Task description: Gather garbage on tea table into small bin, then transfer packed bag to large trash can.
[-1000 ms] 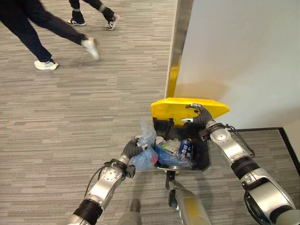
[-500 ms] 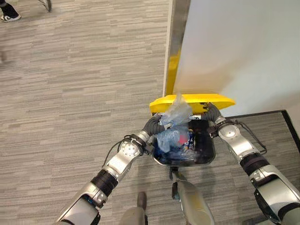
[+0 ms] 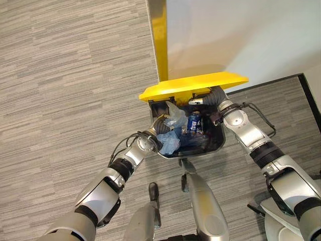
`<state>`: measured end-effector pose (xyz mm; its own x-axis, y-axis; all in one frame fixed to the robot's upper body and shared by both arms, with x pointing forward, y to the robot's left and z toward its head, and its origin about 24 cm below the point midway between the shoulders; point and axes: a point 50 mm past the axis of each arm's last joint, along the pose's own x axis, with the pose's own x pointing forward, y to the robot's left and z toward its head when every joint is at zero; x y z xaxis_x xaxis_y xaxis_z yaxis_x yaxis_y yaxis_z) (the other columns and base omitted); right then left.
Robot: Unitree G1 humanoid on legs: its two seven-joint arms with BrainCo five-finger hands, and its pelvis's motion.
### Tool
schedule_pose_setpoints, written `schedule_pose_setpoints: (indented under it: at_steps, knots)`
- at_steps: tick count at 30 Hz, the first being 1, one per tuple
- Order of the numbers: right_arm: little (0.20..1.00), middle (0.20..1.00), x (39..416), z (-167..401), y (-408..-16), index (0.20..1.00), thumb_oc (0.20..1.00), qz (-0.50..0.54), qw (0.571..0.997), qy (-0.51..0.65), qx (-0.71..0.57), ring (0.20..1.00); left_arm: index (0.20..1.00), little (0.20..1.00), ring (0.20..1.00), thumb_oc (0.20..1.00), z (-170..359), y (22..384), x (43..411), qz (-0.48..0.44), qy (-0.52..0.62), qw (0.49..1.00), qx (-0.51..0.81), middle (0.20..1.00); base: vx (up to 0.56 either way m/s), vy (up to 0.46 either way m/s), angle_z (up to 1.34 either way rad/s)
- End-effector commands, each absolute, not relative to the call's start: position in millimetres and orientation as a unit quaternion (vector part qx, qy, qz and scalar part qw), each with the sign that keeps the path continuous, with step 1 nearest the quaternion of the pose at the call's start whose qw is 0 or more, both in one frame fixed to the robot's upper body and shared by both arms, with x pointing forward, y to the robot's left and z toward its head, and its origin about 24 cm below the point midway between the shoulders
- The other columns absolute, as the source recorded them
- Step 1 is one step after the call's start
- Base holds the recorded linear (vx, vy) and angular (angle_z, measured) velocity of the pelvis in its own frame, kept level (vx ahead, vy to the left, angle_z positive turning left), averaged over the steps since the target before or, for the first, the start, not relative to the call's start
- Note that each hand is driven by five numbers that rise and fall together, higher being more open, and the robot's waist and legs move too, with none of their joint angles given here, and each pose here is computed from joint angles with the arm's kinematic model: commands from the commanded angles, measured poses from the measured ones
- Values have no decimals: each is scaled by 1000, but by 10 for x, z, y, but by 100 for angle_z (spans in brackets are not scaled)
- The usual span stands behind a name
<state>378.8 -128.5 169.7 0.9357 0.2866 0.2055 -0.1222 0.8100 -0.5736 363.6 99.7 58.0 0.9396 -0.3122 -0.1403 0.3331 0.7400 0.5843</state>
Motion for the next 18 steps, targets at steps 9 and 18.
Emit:
schedule_pose_setpoints:
  at_steps: [9, 18]
  knots:
    - [1000, 1000, 3730, 1925, -1117, 1000, 1000, 120, 940, -213, -239, 1000, 1000, 1000, 1000, 1000, 559, 1012, 3560, -175, -11, 926, 333, 1000, 11, 9, -3]
    - [1000, 1000, 3472, 1373, -1515, 1000, 1000, 89, 965, -145, -200, 1000, 1000, 1000, 1000, 1000, 331, 1425, 3198, -145, 13, 957, 251, 1000, -27, 13, 7]
